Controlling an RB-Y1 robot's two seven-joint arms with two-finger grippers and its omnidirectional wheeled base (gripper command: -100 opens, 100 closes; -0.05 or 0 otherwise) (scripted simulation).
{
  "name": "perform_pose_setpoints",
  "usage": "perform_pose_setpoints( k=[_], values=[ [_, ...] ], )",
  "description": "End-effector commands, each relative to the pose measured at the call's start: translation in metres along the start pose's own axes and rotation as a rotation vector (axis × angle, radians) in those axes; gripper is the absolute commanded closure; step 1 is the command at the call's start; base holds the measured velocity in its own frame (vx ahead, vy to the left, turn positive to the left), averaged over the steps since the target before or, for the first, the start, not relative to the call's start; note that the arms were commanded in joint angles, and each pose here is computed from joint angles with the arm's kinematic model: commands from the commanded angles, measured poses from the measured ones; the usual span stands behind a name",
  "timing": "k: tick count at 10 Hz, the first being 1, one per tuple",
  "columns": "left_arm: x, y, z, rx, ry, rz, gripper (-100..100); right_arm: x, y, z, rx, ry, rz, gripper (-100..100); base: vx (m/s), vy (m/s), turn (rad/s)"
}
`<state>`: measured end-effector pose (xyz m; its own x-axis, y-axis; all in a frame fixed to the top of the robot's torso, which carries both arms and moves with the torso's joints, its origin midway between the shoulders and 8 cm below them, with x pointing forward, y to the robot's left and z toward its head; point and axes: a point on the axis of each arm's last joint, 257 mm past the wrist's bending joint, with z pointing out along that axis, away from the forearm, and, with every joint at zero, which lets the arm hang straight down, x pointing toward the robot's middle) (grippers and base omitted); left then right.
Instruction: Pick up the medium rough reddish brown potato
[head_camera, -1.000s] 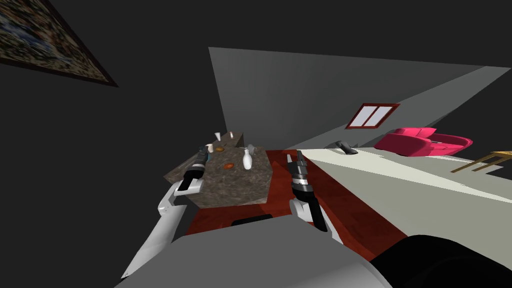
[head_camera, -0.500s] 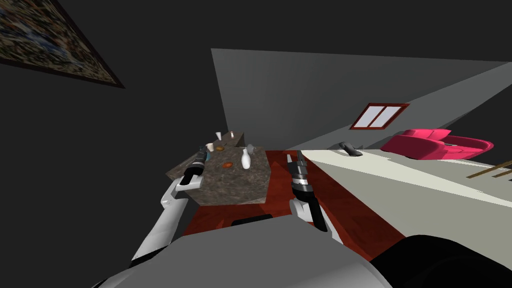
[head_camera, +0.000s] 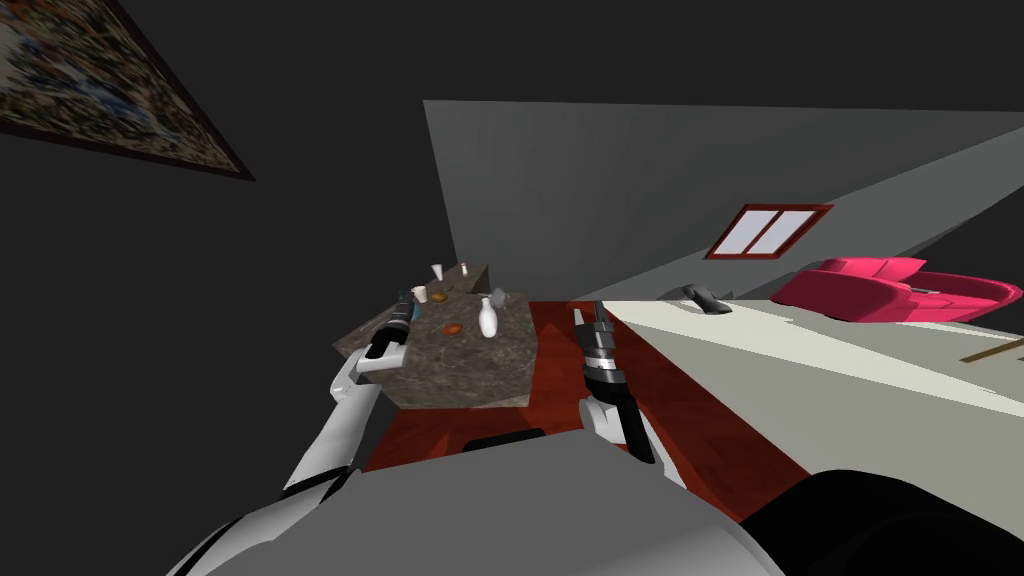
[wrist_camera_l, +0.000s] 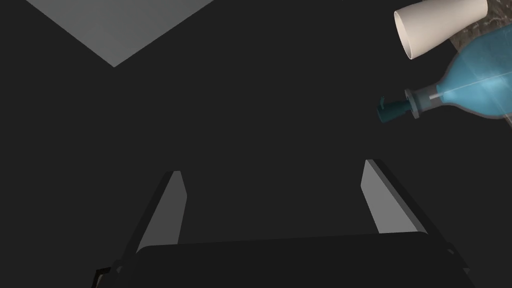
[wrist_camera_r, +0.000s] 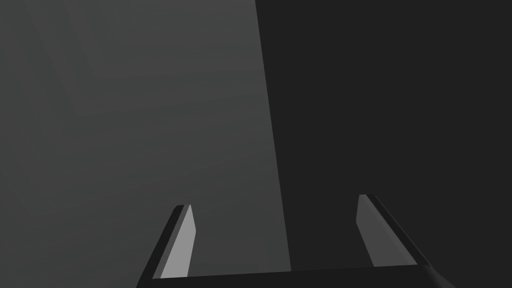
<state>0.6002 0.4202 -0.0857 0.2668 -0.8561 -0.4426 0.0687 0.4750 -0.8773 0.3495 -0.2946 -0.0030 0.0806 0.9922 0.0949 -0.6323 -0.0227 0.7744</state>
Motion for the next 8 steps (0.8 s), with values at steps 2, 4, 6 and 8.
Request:
perform_pose_setpoints(
  k=[2,4,6,8],
  values=[
    [-0.006,0.019,0.013,-0.061,-0.010,0.000,-100,0.000,0.000,0.000,0.000,0.000,0.000,0,-0.012,-0.061,0.061],
    [-0.009,0.034,0.024,-0.119,-0.017,-0.003,-100,0.000,0.000,0.000,0.000,0.000,0.000,0,-0.015,-0.098,0.067],
    [-0.010,0.049,0.034,-0.178,-0.020,-0.007,-100,0.000,0.000,0.000,0.000,0.000,0.000,0,-0.027,-0.083,0.066],
    [-0.009,0.063,0.041,-0.236,-0.020,-0.013,-100,0.000,0.000,0.000,0.000,0.000,0.000,0,-0.012,-0.082,0.063]
  ],
)
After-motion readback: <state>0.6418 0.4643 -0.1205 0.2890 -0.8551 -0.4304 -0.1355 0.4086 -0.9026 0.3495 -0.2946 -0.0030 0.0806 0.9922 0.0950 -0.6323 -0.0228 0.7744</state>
